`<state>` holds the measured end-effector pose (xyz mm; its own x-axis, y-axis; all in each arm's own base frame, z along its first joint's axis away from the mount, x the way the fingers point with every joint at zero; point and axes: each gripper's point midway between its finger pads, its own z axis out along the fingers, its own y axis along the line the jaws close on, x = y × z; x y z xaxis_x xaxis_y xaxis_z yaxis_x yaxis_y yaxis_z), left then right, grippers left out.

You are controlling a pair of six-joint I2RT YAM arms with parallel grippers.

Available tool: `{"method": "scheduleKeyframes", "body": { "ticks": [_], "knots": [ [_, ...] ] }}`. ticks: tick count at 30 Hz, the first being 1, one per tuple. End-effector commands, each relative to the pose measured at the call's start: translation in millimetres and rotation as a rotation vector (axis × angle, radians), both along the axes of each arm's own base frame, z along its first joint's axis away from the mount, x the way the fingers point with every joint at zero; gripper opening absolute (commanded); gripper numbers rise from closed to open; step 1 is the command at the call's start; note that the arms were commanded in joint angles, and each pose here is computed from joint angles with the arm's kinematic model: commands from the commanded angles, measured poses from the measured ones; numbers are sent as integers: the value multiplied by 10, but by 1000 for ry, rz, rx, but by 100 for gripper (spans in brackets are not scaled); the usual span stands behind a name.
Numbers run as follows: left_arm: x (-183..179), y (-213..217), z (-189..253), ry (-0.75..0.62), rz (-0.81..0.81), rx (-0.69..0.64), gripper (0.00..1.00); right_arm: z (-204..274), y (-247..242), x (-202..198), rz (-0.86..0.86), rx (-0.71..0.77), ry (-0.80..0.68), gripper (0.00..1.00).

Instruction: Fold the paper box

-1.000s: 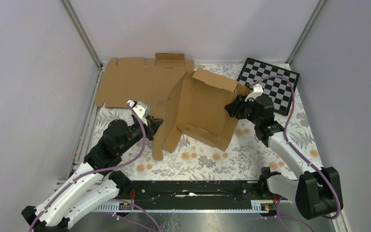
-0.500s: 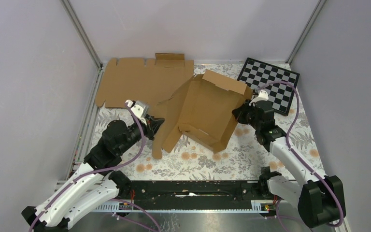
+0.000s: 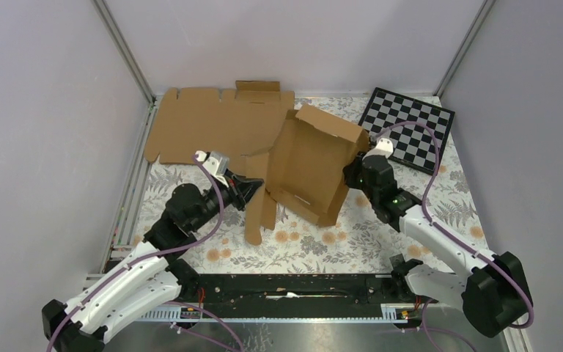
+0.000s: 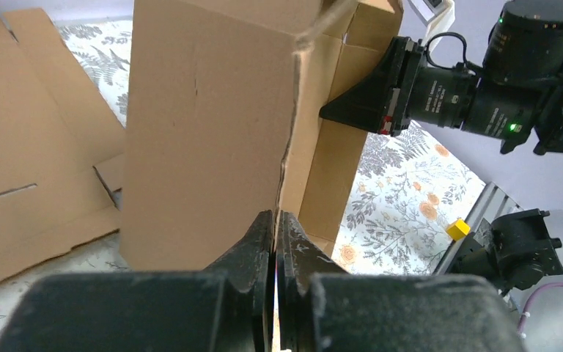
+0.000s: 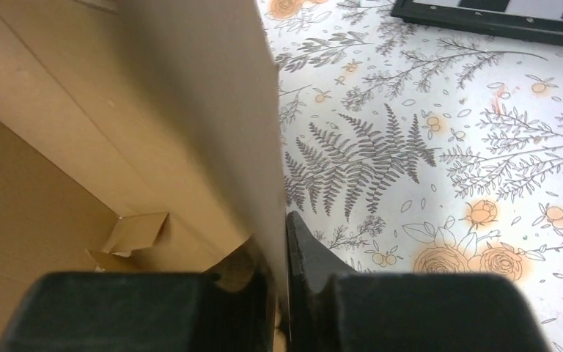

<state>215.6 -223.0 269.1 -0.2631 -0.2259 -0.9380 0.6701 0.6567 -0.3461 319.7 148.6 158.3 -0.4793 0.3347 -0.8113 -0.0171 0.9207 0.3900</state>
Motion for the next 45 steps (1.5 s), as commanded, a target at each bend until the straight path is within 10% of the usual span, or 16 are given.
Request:
{"method": "scheduleKeyframes", "body": {
  "ticks": [1, 7, 11, 16, 20, 25, 33, 36, 38, 40, 45],
  "knots": [
    [-16, -82, -74, 60, -13, -101, 0, -241, -162, -51, -106, -30, -21, 18],
    [-11, -5, -99, 69, 15, -39, 0, -207, -254, -199, -64, -67, -92, 19],
    [41, 157, -182, 101, 100, 33, 1, -13, -268, -247, -30, -72, -161, 0],
    [173, 401, -210, 110, 256, 50, 16, 186, -95, -316, 123, -92, -226, 0],
    [238, 503, -110, 87, 330, -8, 49, 222, 131, -429, 276, -66, -236, 0],
    [345, 575, 3, 37, 385, 27, 56, 247, 201, -496, 356, -89, -258, 0],
    [451, 669, 264, 0, 451, 73, 55, 302, 307, -605, 471, -112, -297, 0],
    [409, 699, 390, -33, 441, 72, 31, 272, 272, -585, 445, -116, -276, 1],
    [369, 669, 409, -48, 407, 86, 2, 246, 228, -542, 401, -113, -251, 14],
    [324, 585, 387, -61, 349, 94, 0, 174, 161, -475, 328, -105, -206, 45],
    [174, 373, 414, -126, 205, 31, 0, -60, 259, -463, 338, -74, -80, 66]
  ]
}}
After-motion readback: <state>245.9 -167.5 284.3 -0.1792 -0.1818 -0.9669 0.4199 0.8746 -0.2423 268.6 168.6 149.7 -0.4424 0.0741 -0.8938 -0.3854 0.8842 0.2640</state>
